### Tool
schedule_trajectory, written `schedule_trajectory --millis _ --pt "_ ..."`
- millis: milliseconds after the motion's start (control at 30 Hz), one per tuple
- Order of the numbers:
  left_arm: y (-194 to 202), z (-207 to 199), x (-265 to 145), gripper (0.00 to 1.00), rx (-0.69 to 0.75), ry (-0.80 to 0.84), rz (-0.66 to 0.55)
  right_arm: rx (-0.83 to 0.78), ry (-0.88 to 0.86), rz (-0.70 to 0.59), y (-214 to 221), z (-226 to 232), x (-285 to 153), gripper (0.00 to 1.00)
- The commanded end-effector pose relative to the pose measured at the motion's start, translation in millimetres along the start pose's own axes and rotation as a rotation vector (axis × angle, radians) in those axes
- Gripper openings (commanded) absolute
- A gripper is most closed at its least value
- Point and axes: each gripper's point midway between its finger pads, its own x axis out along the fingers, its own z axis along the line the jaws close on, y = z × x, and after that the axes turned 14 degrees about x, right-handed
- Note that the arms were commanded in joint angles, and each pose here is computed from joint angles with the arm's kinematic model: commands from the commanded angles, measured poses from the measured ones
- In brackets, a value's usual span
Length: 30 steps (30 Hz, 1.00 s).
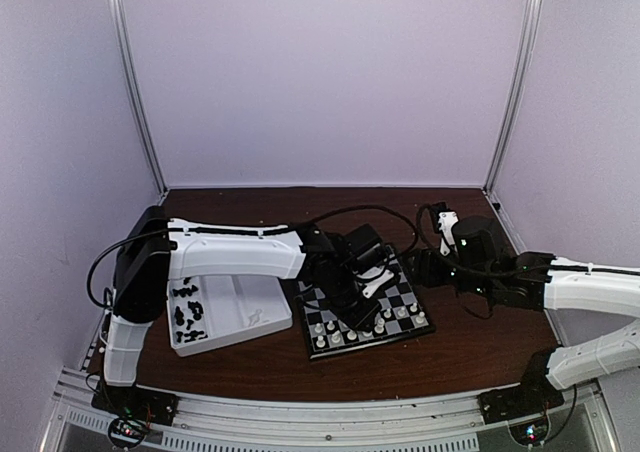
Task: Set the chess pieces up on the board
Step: Place the chess piece on the chessboard.
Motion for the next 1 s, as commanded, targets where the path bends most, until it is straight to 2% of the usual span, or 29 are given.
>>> schedule_trajectory --millis 0,700,967 --pt "-1.3 4.5 4.3 0.03 0.011 -0.012 0.002 0.017 0.006 -0.004 2.2 -5.1 1.7 0.66" --pt "2.9 9.3 9.4 0.04 0.011 -0.032 0.024 0.016 0.006 0.002 3.9 -5.2 4.1 0.66" --pt "-0.7 8.6 3.0 0.20 0.026 -0.037 0.015 0.022 0.002 0.006 4.5 -4.6 4.9 0.66"
